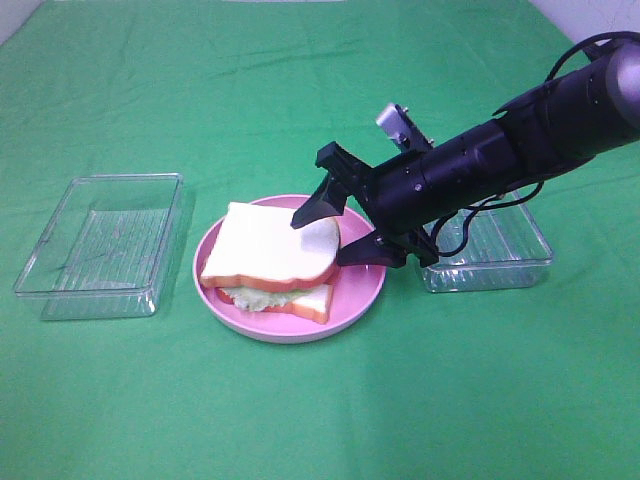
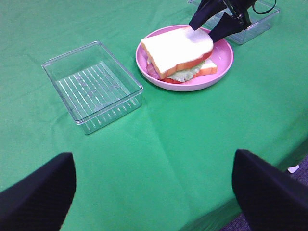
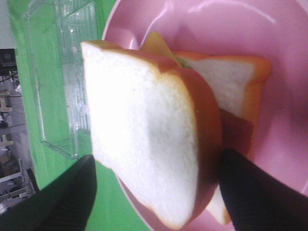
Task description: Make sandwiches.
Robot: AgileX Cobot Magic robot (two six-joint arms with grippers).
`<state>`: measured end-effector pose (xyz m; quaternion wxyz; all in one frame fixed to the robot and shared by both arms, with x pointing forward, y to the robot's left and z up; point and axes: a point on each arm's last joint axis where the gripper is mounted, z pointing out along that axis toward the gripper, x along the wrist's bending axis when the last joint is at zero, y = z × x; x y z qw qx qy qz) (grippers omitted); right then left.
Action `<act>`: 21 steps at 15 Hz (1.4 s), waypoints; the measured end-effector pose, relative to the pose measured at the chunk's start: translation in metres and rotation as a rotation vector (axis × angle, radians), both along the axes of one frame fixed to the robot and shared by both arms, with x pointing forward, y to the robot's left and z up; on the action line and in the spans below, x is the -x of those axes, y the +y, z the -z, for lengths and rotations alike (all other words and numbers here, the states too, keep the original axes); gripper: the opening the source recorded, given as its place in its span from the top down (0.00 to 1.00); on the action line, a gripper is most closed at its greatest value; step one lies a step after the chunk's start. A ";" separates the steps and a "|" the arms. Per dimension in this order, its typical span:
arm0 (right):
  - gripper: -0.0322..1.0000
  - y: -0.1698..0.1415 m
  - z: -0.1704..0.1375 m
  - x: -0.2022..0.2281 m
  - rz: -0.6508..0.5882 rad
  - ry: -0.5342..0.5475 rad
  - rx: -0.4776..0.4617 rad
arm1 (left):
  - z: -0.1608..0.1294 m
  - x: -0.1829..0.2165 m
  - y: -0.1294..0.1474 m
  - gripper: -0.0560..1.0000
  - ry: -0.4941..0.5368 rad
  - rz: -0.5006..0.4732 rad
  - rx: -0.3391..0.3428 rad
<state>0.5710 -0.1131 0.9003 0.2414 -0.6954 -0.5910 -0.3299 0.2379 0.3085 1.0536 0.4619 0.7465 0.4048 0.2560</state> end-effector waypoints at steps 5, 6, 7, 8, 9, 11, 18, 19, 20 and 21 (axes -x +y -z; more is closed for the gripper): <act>0.32 -0.007 -0.011 0.004 -0.060 -0.053 0.110 | 0.000 0.000 0.000 0.16 0.000 0.000 0.000; 0.32 -0.009 -0.014 0.005 -0.082 -0.067 0.132 | 0.000 0.000 0.000 0.16 0.000 0.000 0.000; 0.32 -0.013 -0.026 0.009 -0.132 -0.117 0.181 | 0.000 0.000 0.000 0.16 0.000 0.000 0.000; 0.32 -0.015 -0.036 0.011 -0.149 -0.150 0.201 | 0.000 0.000 0.000 0.16 0.000 0.000 0.000; 0.32 -0.016 -0.042 0.012 -0.159 -0.171 0.209 | 0.000 0.000 0.000 0.16 0.000 0.000 0.000; 0.32 -0.022 -0.069 0.020 -0.200 -0.250 0.253 | 0.000 0.000 0.000 0.16 0.000 0.000 0.000; 0.31 -0.067 -0.148 0.089 -0.164 -0.335 0.456 | 0.000 0.000 0.000 0.16 0.000 0.000 0.000; 0.31 -0.076 -0.147 0.107 -0.153 -0.329 0.480 | 0.000 0.000 0.000 0.16 0.000 0.000 0.000; 0.31 -0.084 -0.146 0.125 -0.152 -0.329 0.493 | 0.000 0.000 0.000 0.16 0.000 0.000 0.000; 0.31 -0.093 -0.146 0.147 -0.153 -0.328 0.500 | 0.000 0.000 0.000 0.16 0.000 0.000 0.000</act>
